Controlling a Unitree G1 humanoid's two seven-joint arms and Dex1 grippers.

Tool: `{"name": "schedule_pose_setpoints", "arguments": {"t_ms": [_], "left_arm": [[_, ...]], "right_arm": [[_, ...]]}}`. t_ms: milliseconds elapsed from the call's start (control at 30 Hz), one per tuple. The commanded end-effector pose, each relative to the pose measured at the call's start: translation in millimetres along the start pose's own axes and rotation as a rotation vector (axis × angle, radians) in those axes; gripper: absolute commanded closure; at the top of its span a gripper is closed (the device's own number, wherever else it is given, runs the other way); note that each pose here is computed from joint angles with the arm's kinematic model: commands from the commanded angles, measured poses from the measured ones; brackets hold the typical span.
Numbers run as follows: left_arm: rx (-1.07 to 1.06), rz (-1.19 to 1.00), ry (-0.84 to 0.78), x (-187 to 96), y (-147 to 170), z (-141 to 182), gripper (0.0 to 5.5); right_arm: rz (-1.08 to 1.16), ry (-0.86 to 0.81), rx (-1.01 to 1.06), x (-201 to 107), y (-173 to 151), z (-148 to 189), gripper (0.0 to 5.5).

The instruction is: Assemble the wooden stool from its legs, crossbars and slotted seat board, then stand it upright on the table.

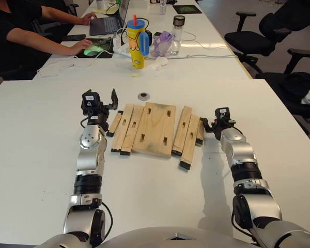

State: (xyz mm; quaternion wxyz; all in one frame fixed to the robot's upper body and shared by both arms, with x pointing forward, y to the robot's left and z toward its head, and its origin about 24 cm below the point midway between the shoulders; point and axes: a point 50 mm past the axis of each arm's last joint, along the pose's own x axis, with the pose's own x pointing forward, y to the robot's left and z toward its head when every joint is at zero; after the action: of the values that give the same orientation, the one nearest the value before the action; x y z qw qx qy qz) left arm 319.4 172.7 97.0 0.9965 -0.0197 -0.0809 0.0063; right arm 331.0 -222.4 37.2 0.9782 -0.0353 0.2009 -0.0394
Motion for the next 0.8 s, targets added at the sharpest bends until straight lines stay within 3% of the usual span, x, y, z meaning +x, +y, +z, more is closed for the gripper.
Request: {"name": "schedule_pose_setpoints", "arguments": {"t_ms": [33, 200, 367, 600, 800], "left_arm": [[0.002, -0.047, -0.007, 6.9, -8.2, 4.1, 0.97], [0.007, -0.06, -0.013, 9.6, -4.8, 8.5, 0.97], [0.006, -0.055, -0.001, 7.3, -1.6, 5.8, 0.97], [-0.001, -0.063, 0.0, 9.4, -4.4, 6.4, 0.97], [0.0, -0.073, -0.001, 12.1, -4.7, 7.8, 0.97]], "right_arm": [[-0.018, 0.016, 0.127, -4.4, -1.2, -12.1, 1.49], [-0.035, 0.001, 0.212, -14.9, -4.4, -21.1, 1.49], [-0.043, 0.042, 0.165, -19.5, -7.8, -28.9, 1.49], [0.195, 0.127, -0.002, -16.6, 31.7, -35.7, 1.49], [0.234, 0.106, -0.041, -10.4, 39.2, -27.2, 1.49]]}}
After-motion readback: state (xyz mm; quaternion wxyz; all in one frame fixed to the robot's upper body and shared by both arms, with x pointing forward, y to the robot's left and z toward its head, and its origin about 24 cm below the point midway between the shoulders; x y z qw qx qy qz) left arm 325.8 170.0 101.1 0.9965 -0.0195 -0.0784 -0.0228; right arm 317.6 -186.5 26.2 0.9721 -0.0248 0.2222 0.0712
